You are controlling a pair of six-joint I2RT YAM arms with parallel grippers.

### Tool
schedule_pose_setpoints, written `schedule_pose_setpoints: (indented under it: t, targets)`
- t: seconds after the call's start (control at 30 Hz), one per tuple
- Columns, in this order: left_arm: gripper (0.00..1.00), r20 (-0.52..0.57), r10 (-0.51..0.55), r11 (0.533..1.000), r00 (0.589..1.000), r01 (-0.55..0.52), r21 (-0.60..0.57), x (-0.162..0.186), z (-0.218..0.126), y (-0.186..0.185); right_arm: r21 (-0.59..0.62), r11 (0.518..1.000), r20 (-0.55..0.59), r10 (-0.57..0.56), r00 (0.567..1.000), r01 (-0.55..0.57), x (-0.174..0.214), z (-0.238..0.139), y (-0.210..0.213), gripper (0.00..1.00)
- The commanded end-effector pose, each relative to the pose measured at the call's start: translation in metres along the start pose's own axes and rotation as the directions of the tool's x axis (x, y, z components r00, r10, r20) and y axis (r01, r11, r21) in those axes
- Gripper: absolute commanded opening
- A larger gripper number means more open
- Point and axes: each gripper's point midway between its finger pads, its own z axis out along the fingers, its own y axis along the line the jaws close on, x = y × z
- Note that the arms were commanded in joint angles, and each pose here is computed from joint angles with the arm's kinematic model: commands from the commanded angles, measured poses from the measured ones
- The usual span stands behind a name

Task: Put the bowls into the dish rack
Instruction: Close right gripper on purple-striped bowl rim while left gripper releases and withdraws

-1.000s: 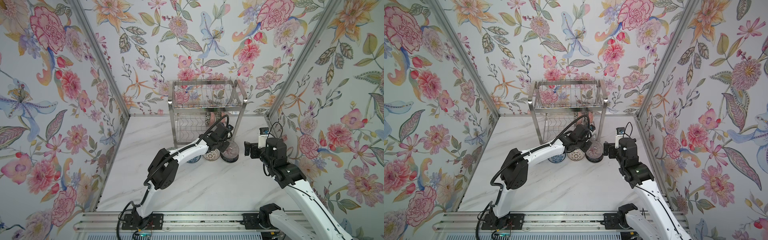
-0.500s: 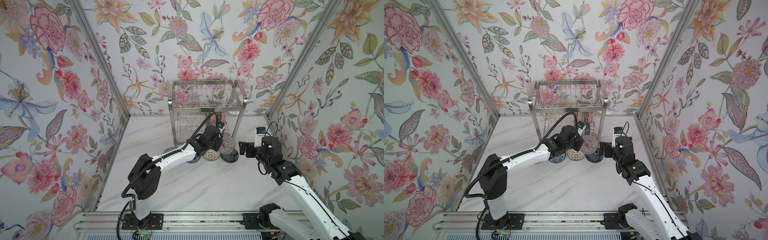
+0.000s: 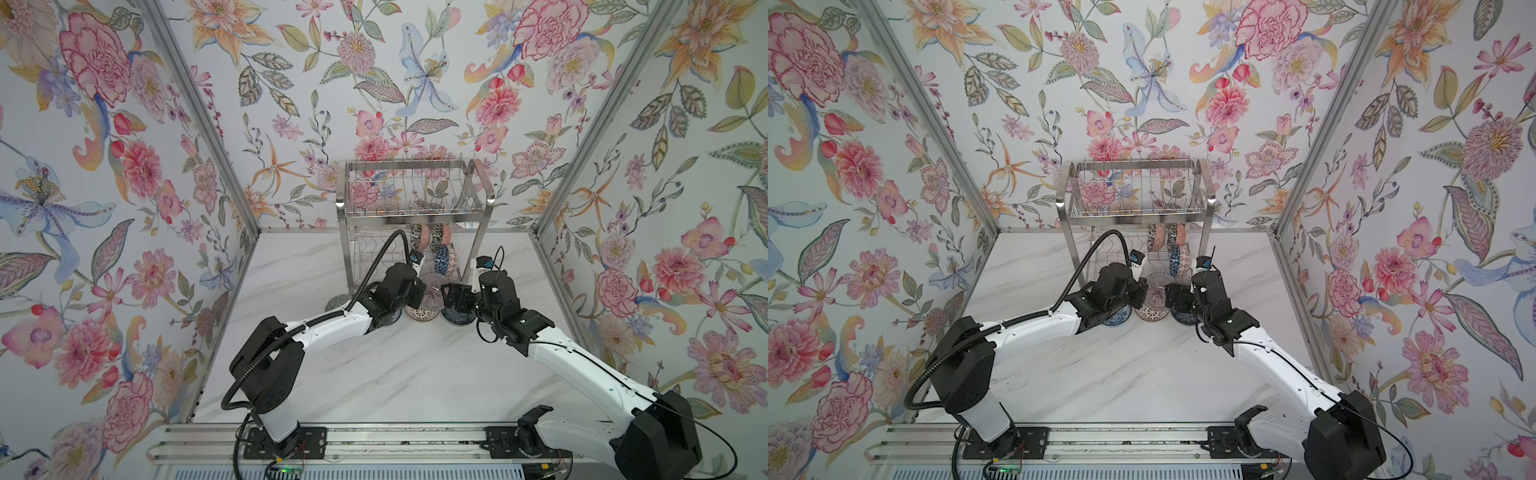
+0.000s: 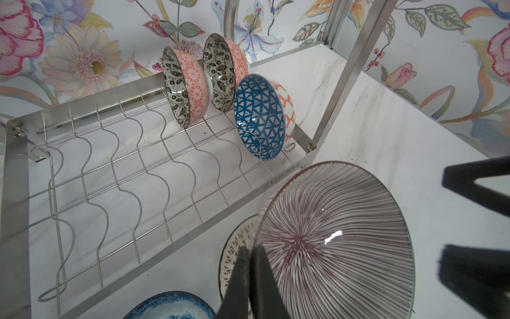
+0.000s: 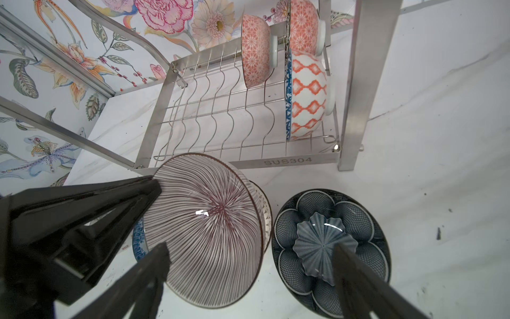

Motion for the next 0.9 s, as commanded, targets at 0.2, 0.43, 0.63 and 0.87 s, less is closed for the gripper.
schedule_pose_setpoints:
  t: [0.2, 0.43, 0.63, 0.87]
  targets:
    - [0.0, 0.172, -0.089, 0.996, 0.981, 0.085, 0.028, -0.044, -0.025, 0.007, -0.082, 0.992, -0.02, 0.097, 0.995, -0.099, 0.011, 0.031, 0.023, 0.77]
    - [0.0, 0.178, -0.098, 0.995, 0.979, 0.092, 0.043, -0.042, -0.028, 0.007, -0.084, 0.992, -0.009, 0.095, 0.995, -0.095, 0.008, 0.036, 0.027, 0.31]
    - [0.0, 0.181, -0.098, 0.995, 0.979, 0.09, 0.052, -0.042, -0.033, 0.006, -0.068, 0.994, -0.001, 0.085, 0.996, -0.085, 0.008, 0.037, 0.027, 0.0]
    - [0.98, 0.098, -0.017, 1.0, 0.995, 0.015, 0.021, -0.04, -0.06, 0.021, -0.006, 1.0, 0.056, 0.0, 0.998, 0.0, -0.012, 0.026, 0.024, 0.0]
